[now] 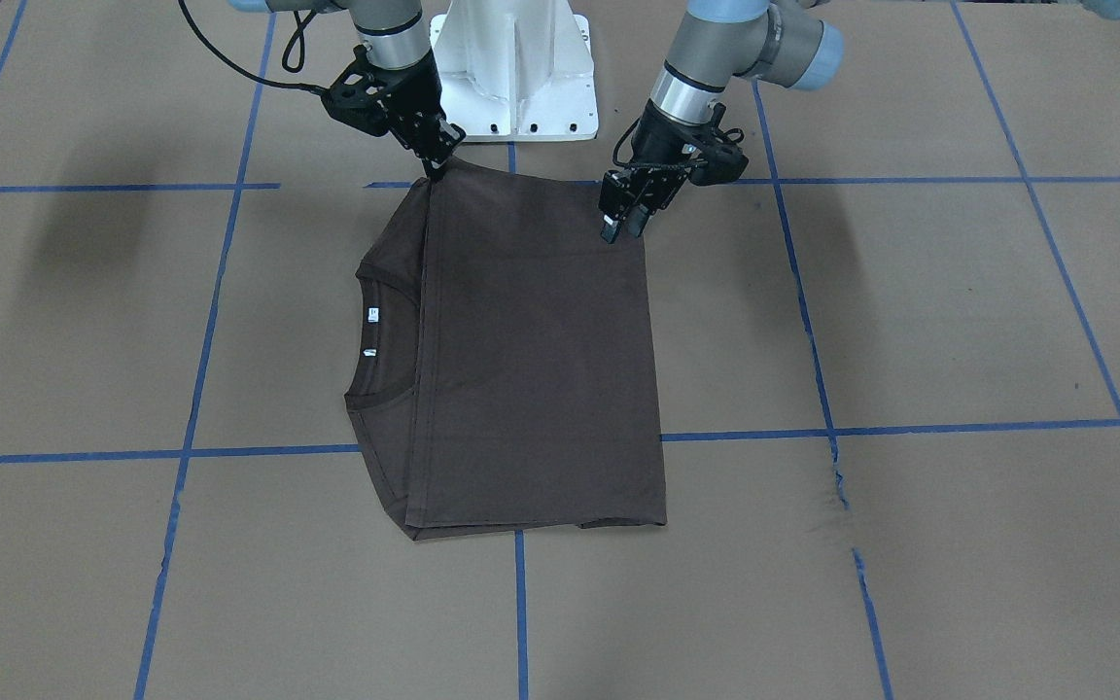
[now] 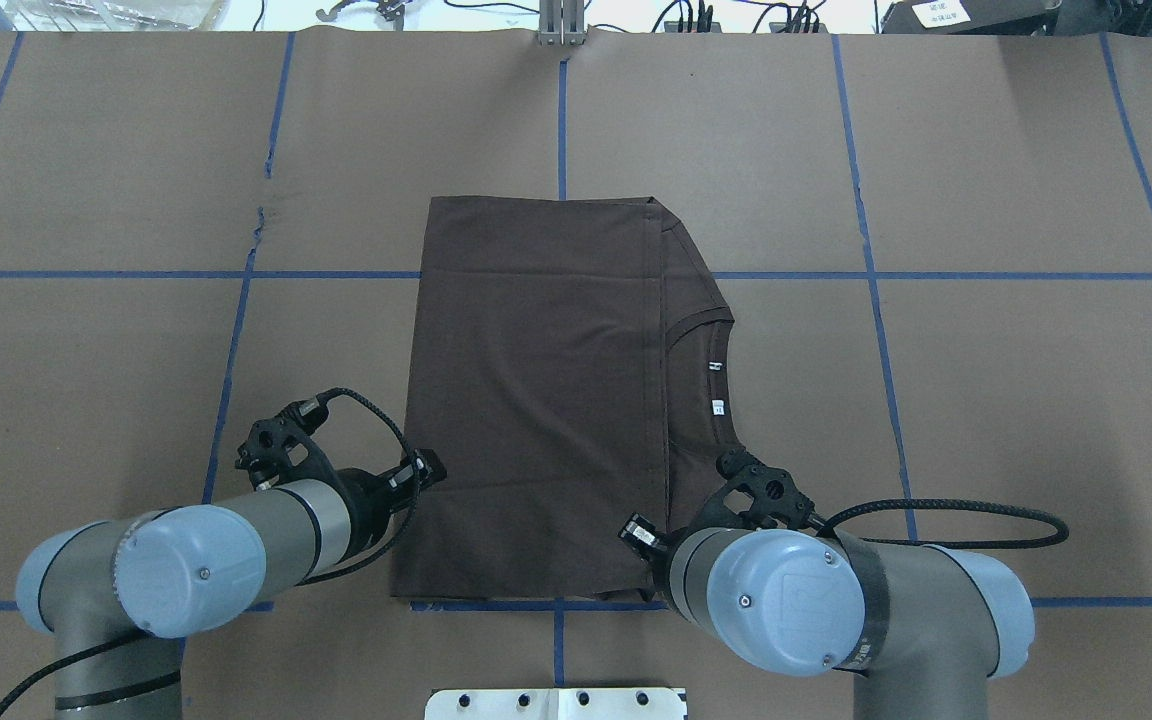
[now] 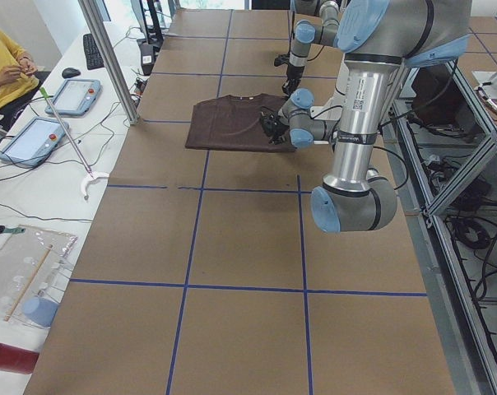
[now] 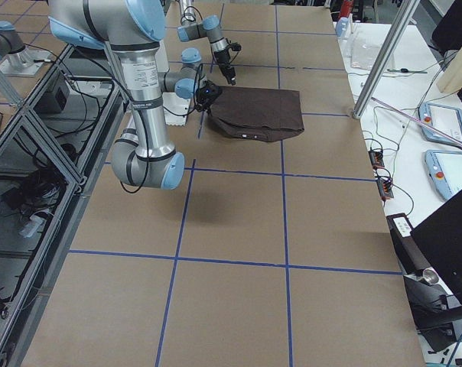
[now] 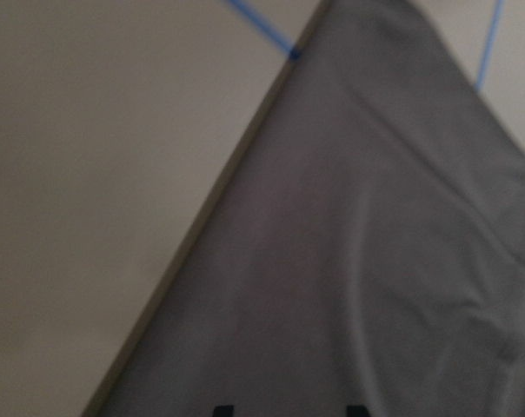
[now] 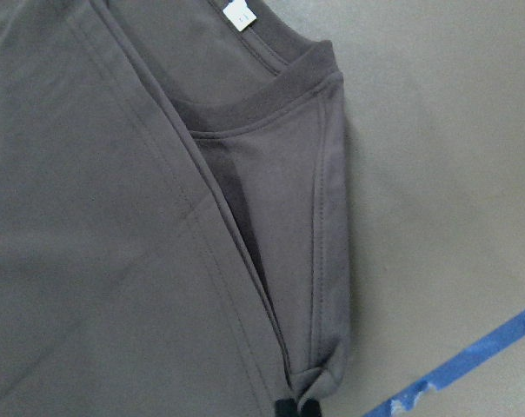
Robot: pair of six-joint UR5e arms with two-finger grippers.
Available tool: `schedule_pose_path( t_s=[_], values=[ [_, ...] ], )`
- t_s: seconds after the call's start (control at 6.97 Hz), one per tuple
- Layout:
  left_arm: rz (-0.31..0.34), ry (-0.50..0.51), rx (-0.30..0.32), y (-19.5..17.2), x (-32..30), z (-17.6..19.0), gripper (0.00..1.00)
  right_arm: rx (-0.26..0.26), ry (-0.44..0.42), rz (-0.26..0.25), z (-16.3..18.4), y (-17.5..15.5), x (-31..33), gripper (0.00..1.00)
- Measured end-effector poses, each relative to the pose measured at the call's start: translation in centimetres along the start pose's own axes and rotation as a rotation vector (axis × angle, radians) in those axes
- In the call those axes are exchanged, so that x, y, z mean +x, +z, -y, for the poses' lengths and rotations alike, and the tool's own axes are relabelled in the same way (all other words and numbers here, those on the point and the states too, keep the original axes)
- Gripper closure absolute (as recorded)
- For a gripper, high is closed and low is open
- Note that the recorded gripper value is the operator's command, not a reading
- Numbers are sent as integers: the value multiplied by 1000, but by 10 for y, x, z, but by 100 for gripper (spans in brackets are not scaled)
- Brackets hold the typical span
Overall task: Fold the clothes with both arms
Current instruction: 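Grasp the near edge of the shirt with both grippers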
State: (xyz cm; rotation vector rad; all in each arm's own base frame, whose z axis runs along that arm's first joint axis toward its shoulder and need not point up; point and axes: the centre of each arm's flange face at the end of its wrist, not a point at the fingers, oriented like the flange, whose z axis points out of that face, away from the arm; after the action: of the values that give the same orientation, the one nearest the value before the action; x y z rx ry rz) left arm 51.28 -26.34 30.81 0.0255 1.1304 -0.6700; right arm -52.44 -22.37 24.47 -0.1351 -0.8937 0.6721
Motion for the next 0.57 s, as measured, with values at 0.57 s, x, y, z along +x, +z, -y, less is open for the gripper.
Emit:
schedule_pose_path(
  t_s=[0.57],
  values=[
    [106, 19, -9, 2, -44, -24, 41, 4, -1, -9, 0, -1, 1, 100]
  ],
)
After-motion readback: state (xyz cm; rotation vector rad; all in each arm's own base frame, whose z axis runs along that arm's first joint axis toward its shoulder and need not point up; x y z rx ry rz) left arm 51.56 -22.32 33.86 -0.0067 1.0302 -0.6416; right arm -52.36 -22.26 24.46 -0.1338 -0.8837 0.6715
